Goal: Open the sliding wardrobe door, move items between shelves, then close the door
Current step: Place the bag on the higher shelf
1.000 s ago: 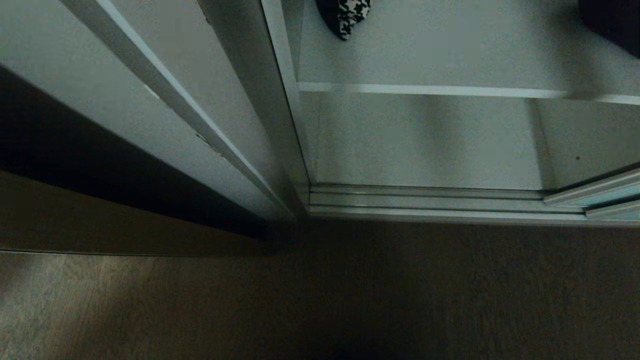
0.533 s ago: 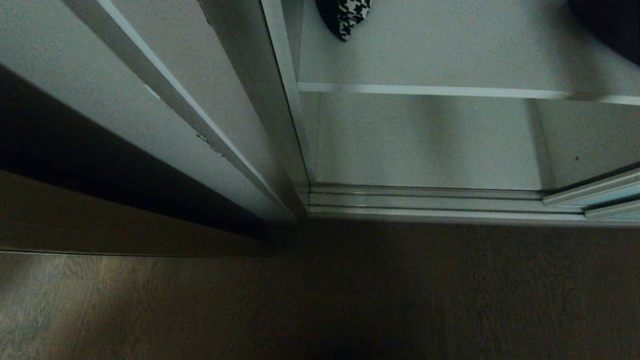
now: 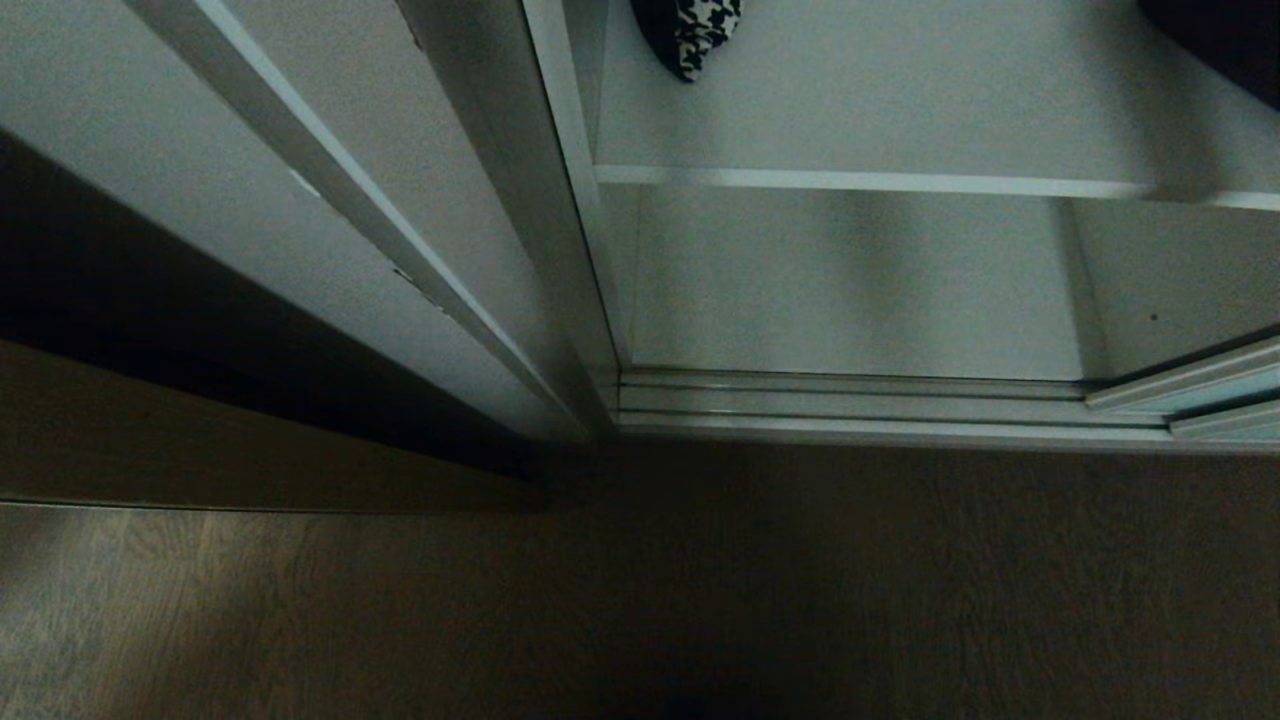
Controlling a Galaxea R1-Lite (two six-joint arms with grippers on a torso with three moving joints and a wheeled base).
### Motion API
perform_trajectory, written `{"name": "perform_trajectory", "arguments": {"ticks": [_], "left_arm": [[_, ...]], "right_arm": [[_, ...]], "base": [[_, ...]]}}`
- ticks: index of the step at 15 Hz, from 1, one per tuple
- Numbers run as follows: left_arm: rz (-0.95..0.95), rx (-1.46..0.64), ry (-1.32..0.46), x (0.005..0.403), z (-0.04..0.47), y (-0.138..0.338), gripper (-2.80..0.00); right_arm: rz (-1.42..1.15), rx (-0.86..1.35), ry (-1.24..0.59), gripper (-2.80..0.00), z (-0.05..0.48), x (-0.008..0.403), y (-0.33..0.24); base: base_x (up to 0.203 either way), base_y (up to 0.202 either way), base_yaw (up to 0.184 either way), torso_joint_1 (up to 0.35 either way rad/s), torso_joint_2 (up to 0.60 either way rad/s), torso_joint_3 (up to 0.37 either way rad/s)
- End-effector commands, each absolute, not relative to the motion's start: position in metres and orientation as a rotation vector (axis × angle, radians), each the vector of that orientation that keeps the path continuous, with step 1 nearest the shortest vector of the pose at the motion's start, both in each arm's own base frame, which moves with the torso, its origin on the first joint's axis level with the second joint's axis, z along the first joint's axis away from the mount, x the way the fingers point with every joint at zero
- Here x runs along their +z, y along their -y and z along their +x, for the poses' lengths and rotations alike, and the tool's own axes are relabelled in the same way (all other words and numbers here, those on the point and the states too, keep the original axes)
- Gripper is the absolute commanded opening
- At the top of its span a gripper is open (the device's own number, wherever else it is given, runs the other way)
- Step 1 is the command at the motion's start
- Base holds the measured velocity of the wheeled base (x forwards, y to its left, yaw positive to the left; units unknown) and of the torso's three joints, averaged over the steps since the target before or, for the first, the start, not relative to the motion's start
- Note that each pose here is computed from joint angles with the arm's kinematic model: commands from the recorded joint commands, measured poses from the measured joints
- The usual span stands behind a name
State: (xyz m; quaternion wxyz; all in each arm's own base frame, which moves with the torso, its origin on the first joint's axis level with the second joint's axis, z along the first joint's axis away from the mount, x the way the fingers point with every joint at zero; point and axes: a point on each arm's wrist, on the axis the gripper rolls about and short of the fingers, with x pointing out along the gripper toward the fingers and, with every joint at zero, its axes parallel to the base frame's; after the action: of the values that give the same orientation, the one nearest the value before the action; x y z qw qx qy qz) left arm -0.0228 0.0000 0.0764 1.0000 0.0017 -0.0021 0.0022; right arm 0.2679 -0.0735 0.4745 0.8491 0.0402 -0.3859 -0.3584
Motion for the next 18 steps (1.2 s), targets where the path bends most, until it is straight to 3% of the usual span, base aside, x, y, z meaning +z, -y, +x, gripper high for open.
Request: {"name": "perform_trajectory", "arguments": {"ticks": [1,2,3,8,12,15,16,17,18], "left_arm": [[0.003,0.006,0.003,0.076,-0.023,0.0,-2.8],[0.003,0.006,0.003,0.076,-0.023,0.0,-2.8],[0.003,0.006,0.003,0.076,-0.023,0.0,-2.8],[0.003,0.005,0.003,0.076,-0.023,0.0,-2.8],[0.003,0.005,0.003,0.076,-0.023,0.0,-2.8],[0.003,0.005,0.003,0.076,-0.023,0.0,-2.8],[0.003,0.005,0.003,0.076,-0.023,0.0,-2.8],[0.003,0.005,0.003,0.076,-0.023,0.0,-2.8],[0.003,0.006,0.004,0.077,-0.023,0.0,-2.8]], "right_arm": [[0.098,-0.805,0.822,-2.8,0.289,0.461,0.08],[0.108,-0.828,0.829,-2.8,0.29,0.461,0.08],[0.113,-0.835,0.835,0.0,0.29,0.461,0.081],[0.14,-0.839,0.89,0.0,0.27,0.474,0.075],[0.176,-0.809,0.983,0.0,0.221,0.499,0.061],[0.156,-0.76,0.928,0.0,0.185,0.494,0.045],[0.127,-0.736,0.863,-1.75,0.179,0.484,0.041],[0.09,-0.708,0.78,-2.8,0.175,0.47,0.038],[0.054,-0.676,0.694,-2.8,0.173,0.454,0.034]], "base": [[0.0,0.0,0.0,0.0,0.0,0.0],[0.0,0.0,0.0,0.0,0.0,0.0],[0.0,0.0,0.0,0.0,0.0,0.0],[0.0,0.0,0.0,0.0,0.0,0.0],[0.0,0.0,0.0,0.0,0.0,0.0],[0.0,0.0,0.0,0.0,0.0,0.0],[0.0,0.0,0.0,0.0,0.0,0.0],[0.0,0.0,0.0,0.0,0.0,0.0],[0.0,0.0,0.0,0.0,0.0,0.0]]}}
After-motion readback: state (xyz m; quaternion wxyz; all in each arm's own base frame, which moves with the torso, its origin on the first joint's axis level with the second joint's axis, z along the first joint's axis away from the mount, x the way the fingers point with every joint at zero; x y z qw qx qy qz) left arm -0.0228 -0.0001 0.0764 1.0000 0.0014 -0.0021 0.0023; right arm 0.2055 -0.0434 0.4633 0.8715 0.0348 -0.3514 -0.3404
